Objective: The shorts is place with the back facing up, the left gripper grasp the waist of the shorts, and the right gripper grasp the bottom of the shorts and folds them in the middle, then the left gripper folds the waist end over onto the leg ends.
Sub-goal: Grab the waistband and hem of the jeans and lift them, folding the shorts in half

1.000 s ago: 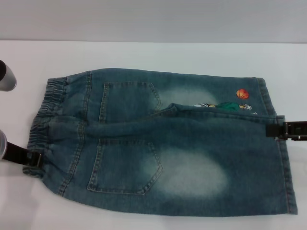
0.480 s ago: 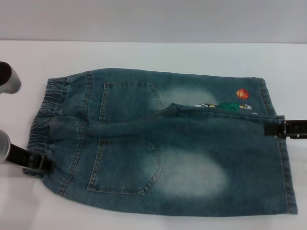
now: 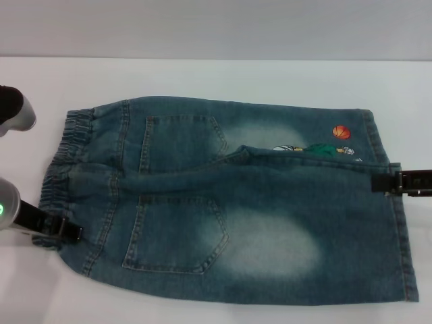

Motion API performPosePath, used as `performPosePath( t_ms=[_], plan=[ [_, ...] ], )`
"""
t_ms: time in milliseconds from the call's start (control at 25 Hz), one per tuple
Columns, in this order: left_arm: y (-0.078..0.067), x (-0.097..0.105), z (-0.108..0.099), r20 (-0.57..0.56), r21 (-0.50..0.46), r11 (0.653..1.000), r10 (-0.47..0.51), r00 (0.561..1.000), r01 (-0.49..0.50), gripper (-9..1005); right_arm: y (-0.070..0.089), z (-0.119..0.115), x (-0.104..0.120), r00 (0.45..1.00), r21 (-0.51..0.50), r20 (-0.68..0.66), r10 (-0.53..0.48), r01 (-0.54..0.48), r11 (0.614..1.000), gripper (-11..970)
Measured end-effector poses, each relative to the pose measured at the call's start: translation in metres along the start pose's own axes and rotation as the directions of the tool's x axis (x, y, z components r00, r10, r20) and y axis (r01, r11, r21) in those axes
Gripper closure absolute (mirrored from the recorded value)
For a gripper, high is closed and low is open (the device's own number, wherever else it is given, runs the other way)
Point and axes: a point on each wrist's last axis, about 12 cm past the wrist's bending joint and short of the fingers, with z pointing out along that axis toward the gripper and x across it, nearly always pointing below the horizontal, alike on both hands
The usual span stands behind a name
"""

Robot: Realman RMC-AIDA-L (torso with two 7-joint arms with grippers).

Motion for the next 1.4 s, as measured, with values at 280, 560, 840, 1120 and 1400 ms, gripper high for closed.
performPosePath(
  t_ms=[280, 560, 840, 1120, 1400],
  plan=[
    [0.000, 0.000, 0.004, -0.019, 0.002, 1.000, 0.000, 1.000, 0.000, 151, 0.001, 0.000, -0.001, 1.000, -0.002, -0.001, -0.002, 0.002, 1.000, 390],
    [-0.003, -0.001, -0.001, -0.007, 0.005, 1.000, 0.014, 1.000, -0.014, 166, 0.002, 0.001, -0.002, 1.000, -0.005, -0.002, -0.008, 0.008, 1.000, 392],
    [-0.002, 0.000, -0.002, -0.003, 0.004, 1.000, 0.017, 1.000, -0.017, 370, 0.002, 0.000, -0.003, 1.000, -0.006, 0.002, -0.007, 0.007, 1.000, 394],
    [-0.004, 0.000, -0.003, 0.000, 0.011, 1.000, 0.020, 1.000, -0.020, 467, 0.001, 0.000, -0.002, 1.000, -0.007, 0.003, -0.006, 0.006, 1.000, 396],
    [-0.006, -0.002, -0.010, 0.015, 0.009, 1.000, 0.025, 1.000, -0.025, 556, 0.001, -0.001, -0.001, 1.000, -0.002, -0.006, 0.009, -0.009, 1.000, 398]
  ],
)
